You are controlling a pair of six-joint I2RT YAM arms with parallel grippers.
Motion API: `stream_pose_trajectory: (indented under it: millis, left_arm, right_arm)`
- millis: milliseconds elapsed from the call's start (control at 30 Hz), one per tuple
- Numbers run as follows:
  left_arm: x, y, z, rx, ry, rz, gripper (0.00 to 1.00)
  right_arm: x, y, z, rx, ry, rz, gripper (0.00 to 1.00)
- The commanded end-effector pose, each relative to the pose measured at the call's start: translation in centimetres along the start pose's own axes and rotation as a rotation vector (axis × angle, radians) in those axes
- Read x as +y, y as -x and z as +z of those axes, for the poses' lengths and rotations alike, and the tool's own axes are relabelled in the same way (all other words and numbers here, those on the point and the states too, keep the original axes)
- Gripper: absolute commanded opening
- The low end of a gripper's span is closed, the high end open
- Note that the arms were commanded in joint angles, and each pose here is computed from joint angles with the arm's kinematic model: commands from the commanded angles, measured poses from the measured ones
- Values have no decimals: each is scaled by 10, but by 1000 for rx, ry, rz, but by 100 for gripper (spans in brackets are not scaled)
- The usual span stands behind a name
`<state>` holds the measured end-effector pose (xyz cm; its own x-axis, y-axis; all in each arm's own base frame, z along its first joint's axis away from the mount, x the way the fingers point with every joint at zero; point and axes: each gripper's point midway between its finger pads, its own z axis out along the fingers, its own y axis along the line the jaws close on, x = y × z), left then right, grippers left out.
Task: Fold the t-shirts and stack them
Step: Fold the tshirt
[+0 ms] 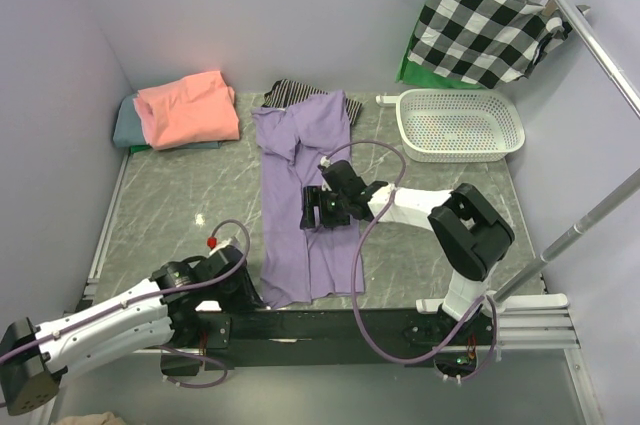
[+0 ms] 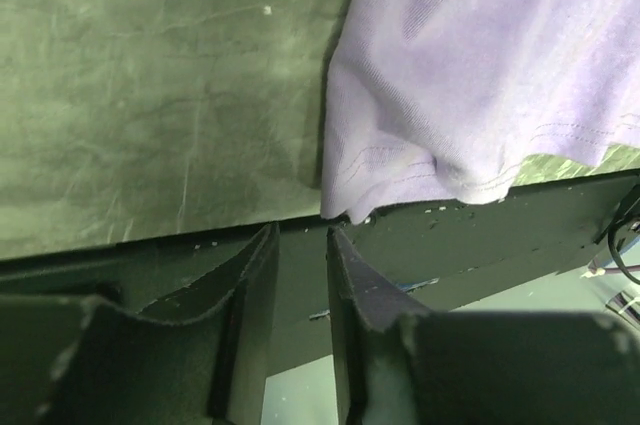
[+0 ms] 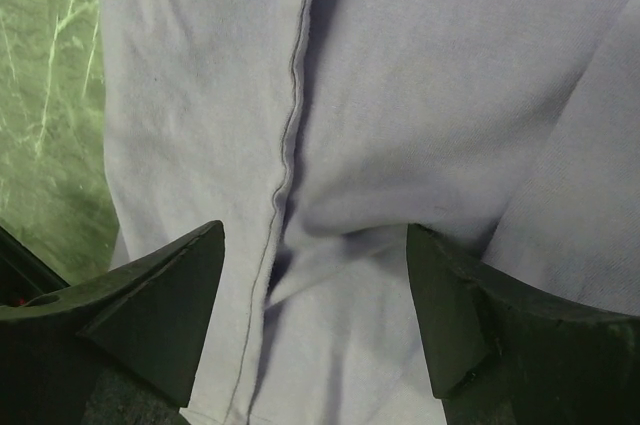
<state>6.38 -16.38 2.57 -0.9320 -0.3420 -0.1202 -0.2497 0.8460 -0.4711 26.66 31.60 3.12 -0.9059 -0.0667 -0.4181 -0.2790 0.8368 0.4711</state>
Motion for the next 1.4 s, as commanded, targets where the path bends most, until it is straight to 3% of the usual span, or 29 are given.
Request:
stream_pose_trajectory:
  millis: [0, 133, 267, 400, 533, 633, 767, 867, 1000, 1133, 1367]
  left_arm:
    - [-16, 13, -14, -56, -19, 0, 30]
    - [-32, 35, -22, -150, -4, 71, 31]
    - [-68, 71, -24, -288, -7, 140, 48]
    - [-70, 81, -7, -296, 98, 168, 51]
    - [-65, 92, 14, -325, 186, 187, 50]
    - [-87, 117, 19, -398, 142, 197, 52]
    - [-107, 185, 20, -475, 83, 166, 54]
    - [-125, 209, 27, -482, 57, 216, 54]
    - [-129, 204, 55, -407, 50, 252, 52]
    - [-102, 183, 76, -311, 114, 234, 50]
    - [-75, 145, 37, -278, 77, 195, 56]
  right_arm:
    - [-31, -28, -7, 71, -113, -49, 81]
    - [-13, -11, -34, -5, -78, -74, 83]
    - [-20, 0, -63, -77, -152, -78, 87]
    - [-42, -5, -92, -127, -234, -53, 91]
    - [-63, -13, -100, -134, -248, -22, 91]
    - [-78, -3, -100, -146, -259, 12, 91]
    - [-71, 26, -95, -164, -181, 24, 90]
    - [-61, 34, -78, -114, -135, 5, 90]
    - [-57, 25, -61, -70, -114, 19, 89]
    - [-81, -3, -55, -4, -206, 62, 88]
    - [-83, -50, -82, 18, -167, 91, 88]
